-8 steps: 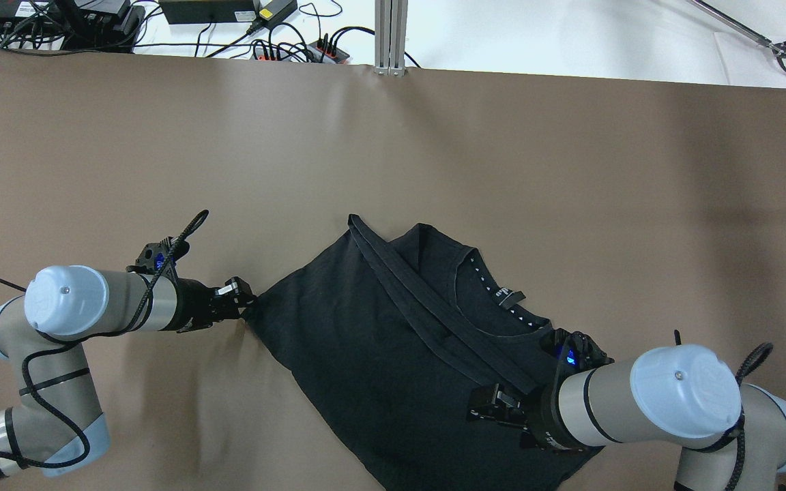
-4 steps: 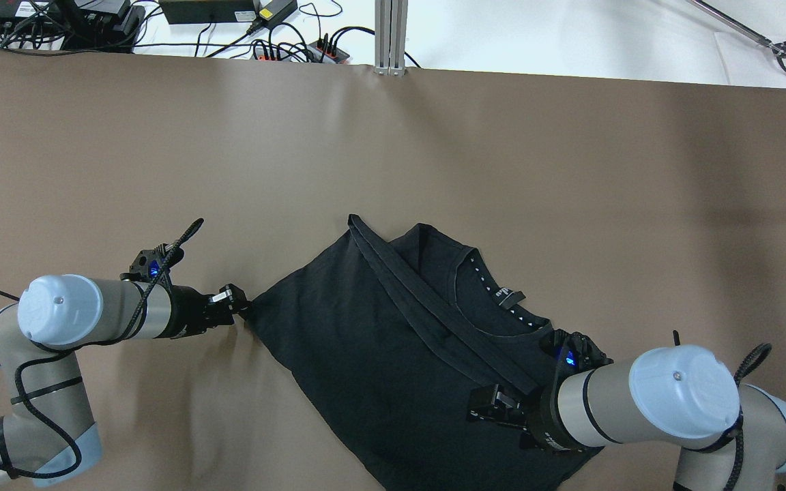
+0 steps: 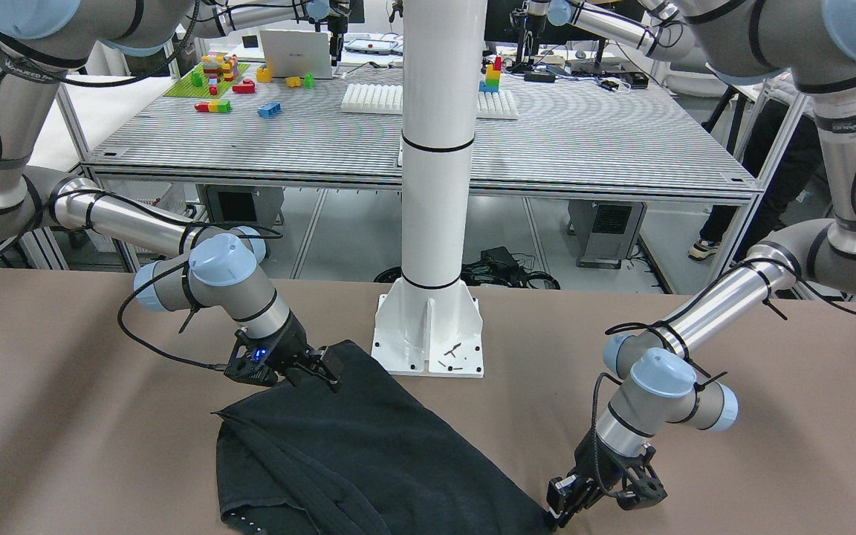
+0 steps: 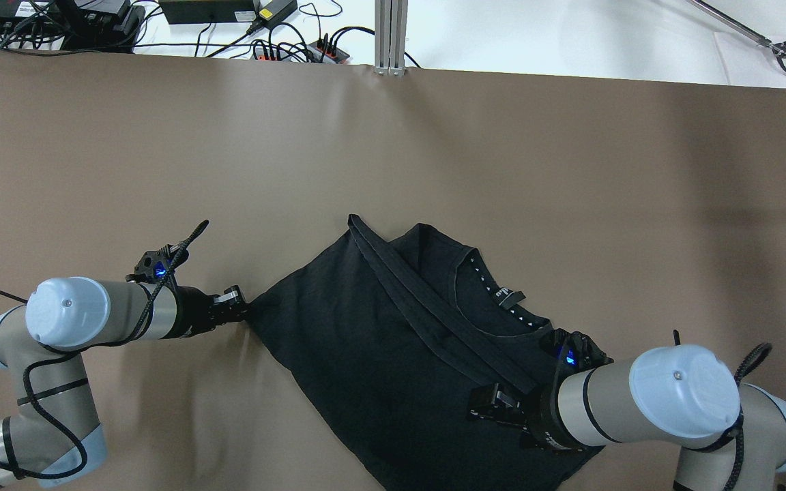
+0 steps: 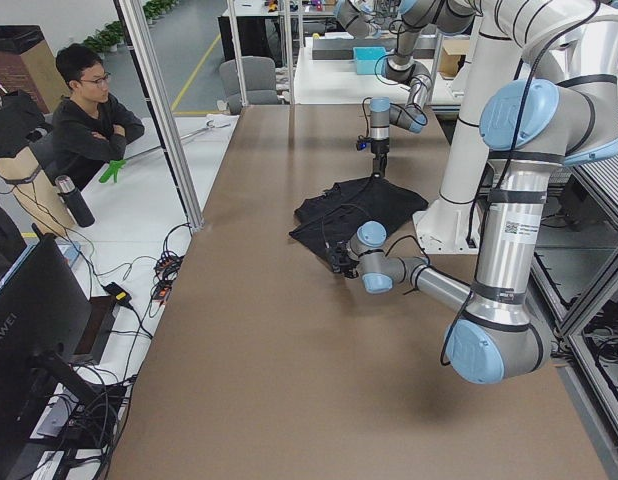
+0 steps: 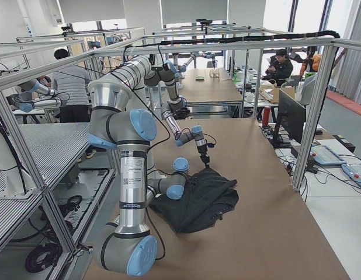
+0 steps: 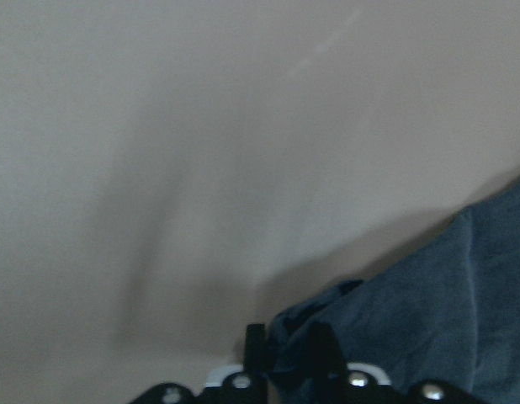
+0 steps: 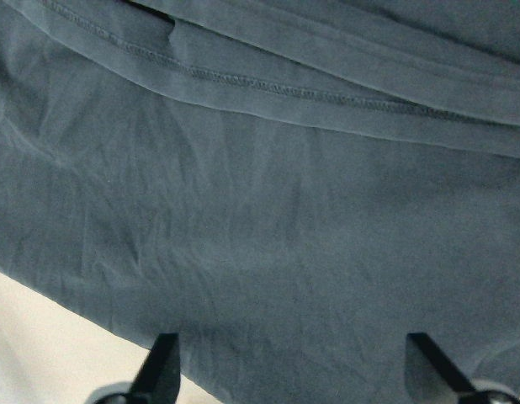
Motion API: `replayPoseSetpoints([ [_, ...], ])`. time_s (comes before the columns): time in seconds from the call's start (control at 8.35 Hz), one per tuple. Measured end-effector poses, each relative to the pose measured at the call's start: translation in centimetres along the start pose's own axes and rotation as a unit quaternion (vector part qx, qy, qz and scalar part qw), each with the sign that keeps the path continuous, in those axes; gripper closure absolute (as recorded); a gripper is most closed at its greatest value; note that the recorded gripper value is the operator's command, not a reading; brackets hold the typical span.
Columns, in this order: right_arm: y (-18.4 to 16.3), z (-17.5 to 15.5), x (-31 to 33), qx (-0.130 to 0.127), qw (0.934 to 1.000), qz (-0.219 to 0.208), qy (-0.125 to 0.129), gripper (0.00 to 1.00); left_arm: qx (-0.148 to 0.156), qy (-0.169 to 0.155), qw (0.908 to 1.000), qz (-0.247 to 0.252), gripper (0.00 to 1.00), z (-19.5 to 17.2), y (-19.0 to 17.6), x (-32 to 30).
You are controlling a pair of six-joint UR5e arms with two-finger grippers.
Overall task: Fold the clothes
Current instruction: 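Grasp the shirt's opposite corner with the left gripper while right holds, then pull the held corner away from the robot with the left gripper while right holds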
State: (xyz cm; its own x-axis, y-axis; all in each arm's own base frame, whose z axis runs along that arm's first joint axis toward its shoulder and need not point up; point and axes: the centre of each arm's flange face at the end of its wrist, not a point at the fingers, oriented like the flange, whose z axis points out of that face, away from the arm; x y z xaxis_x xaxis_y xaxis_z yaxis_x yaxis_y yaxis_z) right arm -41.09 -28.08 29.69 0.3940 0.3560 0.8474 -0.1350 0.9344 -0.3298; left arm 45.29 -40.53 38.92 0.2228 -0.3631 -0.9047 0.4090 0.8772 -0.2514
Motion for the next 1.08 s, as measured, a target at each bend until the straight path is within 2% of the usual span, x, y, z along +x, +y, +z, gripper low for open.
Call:
replayPoseSetpoints([
  [0.36, 0.0, -0.1, -0.1, 0.0, 1.0, 0.0, -0.001, 0.06, 0.003, -0.001, 1.0, 0.003, 1.0, -0.4, -0.8, -0.1],
  [0.6, 0.0, -0.1, -0.1, 0.001, 1.0, 0.0, -0.002, 0.06, 0.022, -0.004, 0.9995, 0.021, 1.0, -1.1, -3.7, -0.1],
  [0.84, -0.2, -0.2, -0.2, 0.014, 0.9999, -0.001, -0.005, 0.06, 0.045, -0.013, 0.9985, 0.027, 1.0, -0.4, -10.3, 1.6],
  [1.08, -0.4, -0.3, -0.6, 0.027, 0.9996, -0.002, -0.011, 0.06, 0.071, -0.021, 0.9971, 0.017, 1.0, 4.2, -17.8, 8.7],
])
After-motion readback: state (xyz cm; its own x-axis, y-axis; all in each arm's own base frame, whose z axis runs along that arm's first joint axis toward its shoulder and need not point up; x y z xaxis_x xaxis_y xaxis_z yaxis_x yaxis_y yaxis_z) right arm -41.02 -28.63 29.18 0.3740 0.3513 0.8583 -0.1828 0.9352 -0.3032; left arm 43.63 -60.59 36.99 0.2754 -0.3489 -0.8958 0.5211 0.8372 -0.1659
